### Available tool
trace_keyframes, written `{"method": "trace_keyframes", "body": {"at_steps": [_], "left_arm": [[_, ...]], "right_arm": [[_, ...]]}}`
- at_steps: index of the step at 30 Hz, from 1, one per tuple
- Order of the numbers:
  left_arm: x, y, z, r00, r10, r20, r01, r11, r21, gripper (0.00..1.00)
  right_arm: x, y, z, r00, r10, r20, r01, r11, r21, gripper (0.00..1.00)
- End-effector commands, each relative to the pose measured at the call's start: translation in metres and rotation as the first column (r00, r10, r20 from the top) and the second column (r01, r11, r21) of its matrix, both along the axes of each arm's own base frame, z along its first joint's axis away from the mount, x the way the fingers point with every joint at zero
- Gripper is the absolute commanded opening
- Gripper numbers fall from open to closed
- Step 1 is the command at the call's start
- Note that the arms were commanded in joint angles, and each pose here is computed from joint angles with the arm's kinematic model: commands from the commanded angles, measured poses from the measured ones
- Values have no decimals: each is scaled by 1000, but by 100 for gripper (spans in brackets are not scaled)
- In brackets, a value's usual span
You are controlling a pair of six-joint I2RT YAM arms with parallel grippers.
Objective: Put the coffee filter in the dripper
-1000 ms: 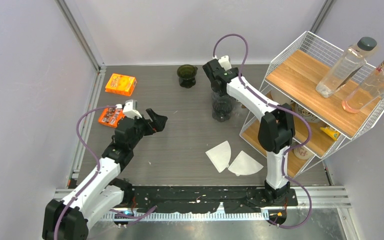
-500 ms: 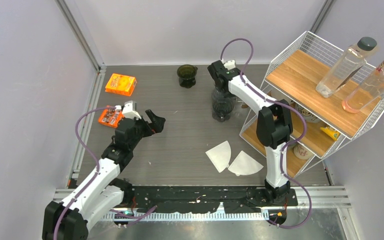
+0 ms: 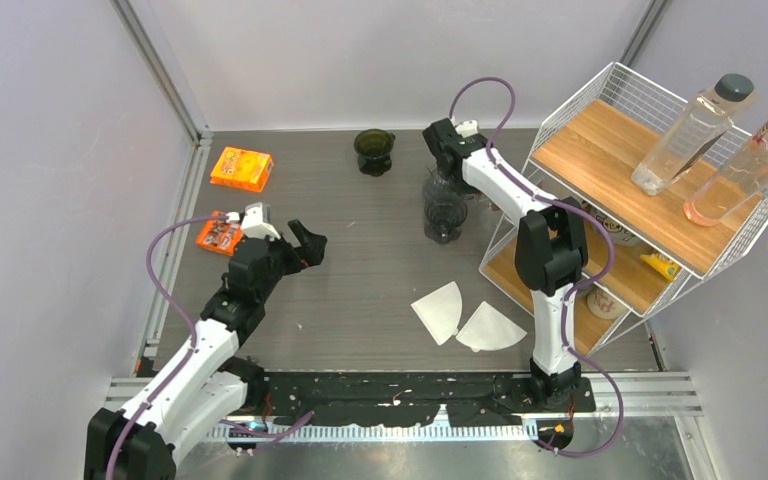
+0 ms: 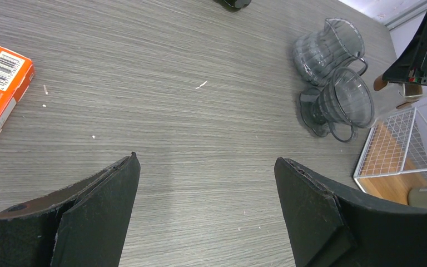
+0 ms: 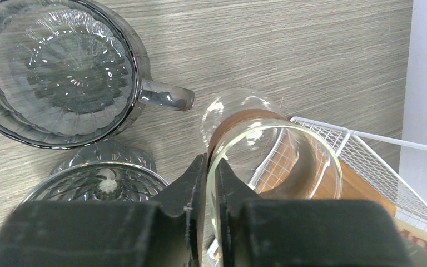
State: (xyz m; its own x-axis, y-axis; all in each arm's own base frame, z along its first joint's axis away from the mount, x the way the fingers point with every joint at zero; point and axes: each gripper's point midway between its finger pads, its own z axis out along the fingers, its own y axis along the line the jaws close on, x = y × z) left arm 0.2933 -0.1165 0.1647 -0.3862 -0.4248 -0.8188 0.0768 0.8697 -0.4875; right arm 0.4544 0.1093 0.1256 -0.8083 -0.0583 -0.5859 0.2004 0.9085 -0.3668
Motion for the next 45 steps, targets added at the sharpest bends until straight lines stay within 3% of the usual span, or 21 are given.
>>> {"method": "trace_keyframes", "body": {"at_steps": [1, 15, 22, 28, 30, 32, 36, 37, 40, 42, 45], "left_arm": [[6, 1, 21, 998, 12, 60, -12, 1000, 4, 99], [6, 1, 21, 998, 9, 57, -10, 1000, 2, 99], [4, 2, 24, 998, 12, 64, -12, 1000, -2, 99], [0, 13, 26, 997, 68, 41, -69, 998, 10, 99], [-2, 17, 27, 996, 84, 37, -85, 996, 11, 99], [-6, 27, 26, 990, 139, 15, -139, 990, 16, 99], [-19, 45, 17, 976, 215, -40, -212, 976, 50, 99], [-21, 45, 16, 975, 218, -47, -216, 975, 45, 99], [-27, 45, 16, 977, 211, -44, -210, 977, 25, 99], [-32, 48, 13, 975, 216, -43, -215, 976, 26, 99], [-39, 55, 7, 969, 240, -52, -239, 970, 36, 99]], "right_arm": [[7, -3, 17, 999, -8, 44, 8, 1000, -13, 9], [15, -11, 77, 985, 24, 171, -16, 999, -46, 5], [18, 0, 162, 935, 131, 328, -109, 990, -86, 5], [-7, 45, 216, 847, 349, 401, -327, 937, -126, 5], [-19, 77, 217, 790, 468, 395, -454, 881, -137, 5], [-41, 127, 207, 686, 628, 367, -632, 765, -127, 5], [-91, 204, 176, 412, 871, 267, -877, 459, -142, 5], [-103, 218, 166, 348, 906, 241, -913, 386, -131, 5], [-147, 263, 143, 66, 983, 174, -991, 85, -101, 5], [-167, 282, 135, -51, 983, 179, -997, -41, -61, 5], [-185, 295, 125, -146, 975, 168, -989, -142, -38, 5]]}}
